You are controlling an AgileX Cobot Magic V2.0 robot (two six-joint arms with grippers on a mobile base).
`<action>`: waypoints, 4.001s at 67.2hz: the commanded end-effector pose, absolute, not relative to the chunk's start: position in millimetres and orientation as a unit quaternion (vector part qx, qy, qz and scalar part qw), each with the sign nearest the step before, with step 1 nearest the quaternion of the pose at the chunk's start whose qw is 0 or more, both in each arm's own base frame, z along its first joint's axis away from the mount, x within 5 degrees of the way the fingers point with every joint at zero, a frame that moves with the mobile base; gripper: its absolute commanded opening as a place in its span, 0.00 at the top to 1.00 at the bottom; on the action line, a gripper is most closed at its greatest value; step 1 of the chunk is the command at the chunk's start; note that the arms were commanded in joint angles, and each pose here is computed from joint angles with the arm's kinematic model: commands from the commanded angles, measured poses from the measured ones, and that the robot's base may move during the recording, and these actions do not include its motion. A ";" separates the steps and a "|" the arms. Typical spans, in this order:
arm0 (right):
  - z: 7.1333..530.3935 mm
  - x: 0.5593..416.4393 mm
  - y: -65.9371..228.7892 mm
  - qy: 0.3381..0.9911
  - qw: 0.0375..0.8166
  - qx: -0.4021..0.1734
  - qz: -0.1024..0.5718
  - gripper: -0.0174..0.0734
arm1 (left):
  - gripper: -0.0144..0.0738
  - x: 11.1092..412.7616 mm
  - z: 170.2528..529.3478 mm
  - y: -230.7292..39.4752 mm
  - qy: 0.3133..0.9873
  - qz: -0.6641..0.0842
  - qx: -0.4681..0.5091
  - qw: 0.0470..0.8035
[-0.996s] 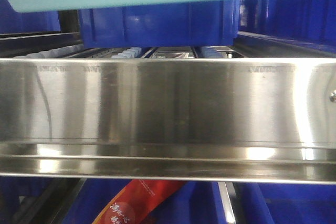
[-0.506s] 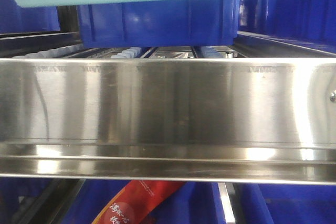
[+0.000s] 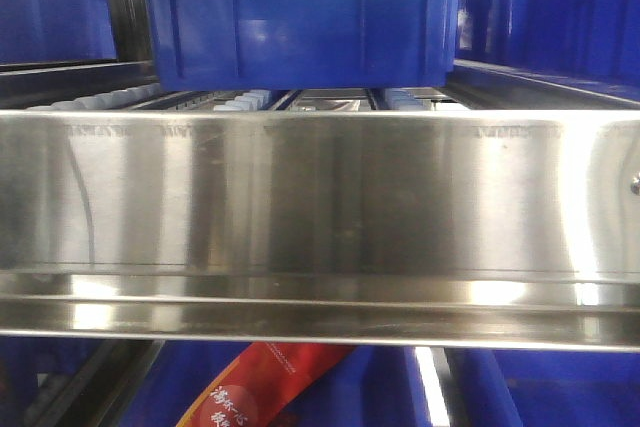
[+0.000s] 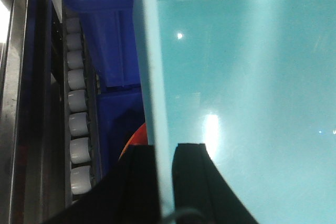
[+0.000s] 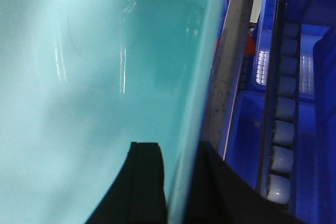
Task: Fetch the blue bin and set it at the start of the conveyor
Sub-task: 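Pull the held bin back off the shelf toward the robot, then hold the bin with both grippers while driving to the red conveyor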
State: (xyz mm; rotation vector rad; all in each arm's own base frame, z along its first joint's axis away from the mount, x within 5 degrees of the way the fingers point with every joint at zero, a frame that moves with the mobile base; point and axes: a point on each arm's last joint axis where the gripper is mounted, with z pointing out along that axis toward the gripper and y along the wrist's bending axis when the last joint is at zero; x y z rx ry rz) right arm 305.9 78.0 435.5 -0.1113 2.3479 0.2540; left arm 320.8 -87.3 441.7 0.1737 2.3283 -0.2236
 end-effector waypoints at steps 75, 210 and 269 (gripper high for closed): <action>442.9 303.2 73.7 0.912 0.398 -0.053 0.082 0.97 | 0.96 338.4 486.9 -89.5 0.787 -0.113 0.063 0.603; 443.0 303.3 73.7 0.912 0.399 -0.053 0.082 0.97 | 0.96 339.8 485.5 -89.9 0.788 -0.113 0.063 0.602; 443.0 303.3 73.7 0.912 0.399 -0.053 0.082 0.97 | 0.96 339.8 485.6 -89.8 0.788 -0.112 0.063 0.602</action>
